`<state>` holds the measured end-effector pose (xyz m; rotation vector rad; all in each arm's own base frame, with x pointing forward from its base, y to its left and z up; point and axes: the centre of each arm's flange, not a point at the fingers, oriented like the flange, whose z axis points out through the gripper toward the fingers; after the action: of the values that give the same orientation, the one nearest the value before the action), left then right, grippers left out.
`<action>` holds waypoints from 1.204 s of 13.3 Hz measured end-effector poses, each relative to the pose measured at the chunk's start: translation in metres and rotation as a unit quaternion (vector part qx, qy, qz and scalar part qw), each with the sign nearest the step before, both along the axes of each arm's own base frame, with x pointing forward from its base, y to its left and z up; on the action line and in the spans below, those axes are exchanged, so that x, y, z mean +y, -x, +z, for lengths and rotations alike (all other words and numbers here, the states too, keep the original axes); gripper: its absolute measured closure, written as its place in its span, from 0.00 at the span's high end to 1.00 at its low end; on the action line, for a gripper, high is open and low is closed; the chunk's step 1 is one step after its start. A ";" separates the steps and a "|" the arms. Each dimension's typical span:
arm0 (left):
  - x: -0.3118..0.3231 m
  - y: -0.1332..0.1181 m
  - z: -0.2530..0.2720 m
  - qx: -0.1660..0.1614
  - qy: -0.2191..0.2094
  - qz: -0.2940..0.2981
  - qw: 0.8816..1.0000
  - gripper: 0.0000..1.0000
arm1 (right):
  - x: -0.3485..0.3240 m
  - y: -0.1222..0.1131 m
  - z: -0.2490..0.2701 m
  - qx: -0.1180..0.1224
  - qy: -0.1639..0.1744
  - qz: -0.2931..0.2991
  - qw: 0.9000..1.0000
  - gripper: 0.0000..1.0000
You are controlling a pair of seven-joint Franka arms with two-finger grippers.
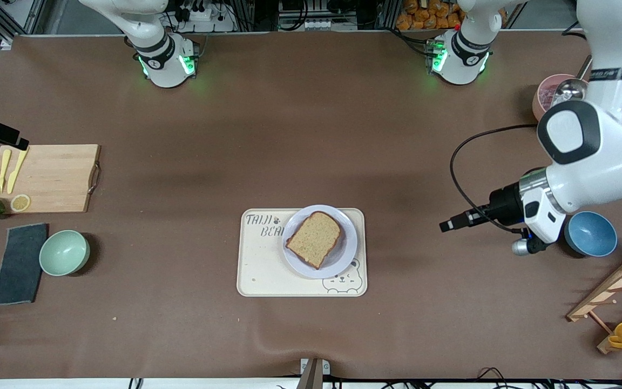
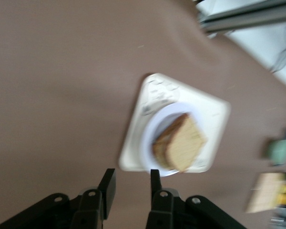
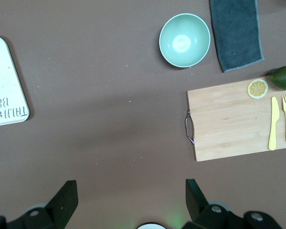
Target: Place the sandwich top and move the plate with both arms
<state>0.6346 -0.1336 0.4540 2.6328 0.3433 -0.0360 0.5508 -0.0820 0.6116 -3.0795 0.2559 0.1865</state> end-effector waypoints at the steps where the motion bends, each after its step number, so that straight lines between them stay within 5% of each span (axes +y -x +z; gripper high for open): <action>1: -0.002 0.008 0.016 0.004 -0.043 -0.022 0.999 0.42 | 0.000 0.000 0.000 0.002 0.000 0.000 1.000 1.00; 3: 0.004 0.019 0.049 0.011 -0.119 -0.061 0.991 0.48 | 0.000 0.001 -0.001 0.006 -0.001 0.000 1.000 1.00; 6: 0.025 0.026 0.091 0.031 -0.195 -0.083 0.977 0.79 | 0.001 0.002 -0.001 0.006 -0.001 0.000 1.000 1.00; 8: 0.038 0.028 0.109 0.040 -0.209 -0.080 0.974 0.99 | 0.001 0.001 -0.001 0.006 -0.001 0.001 1.000 1.00; 16: 0.094 0.072 0.190 0.016 -0.243 -0.094 0.965 1.00 | 0.003 0.002 0.000 0.009 -0.001 0.003 1.000 1.00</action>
<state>0.5624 -0.0394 0.6436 3.1485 0.1192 -0.0628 0.5490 -0.0785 0.6112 -3.0775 0.2462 0.2143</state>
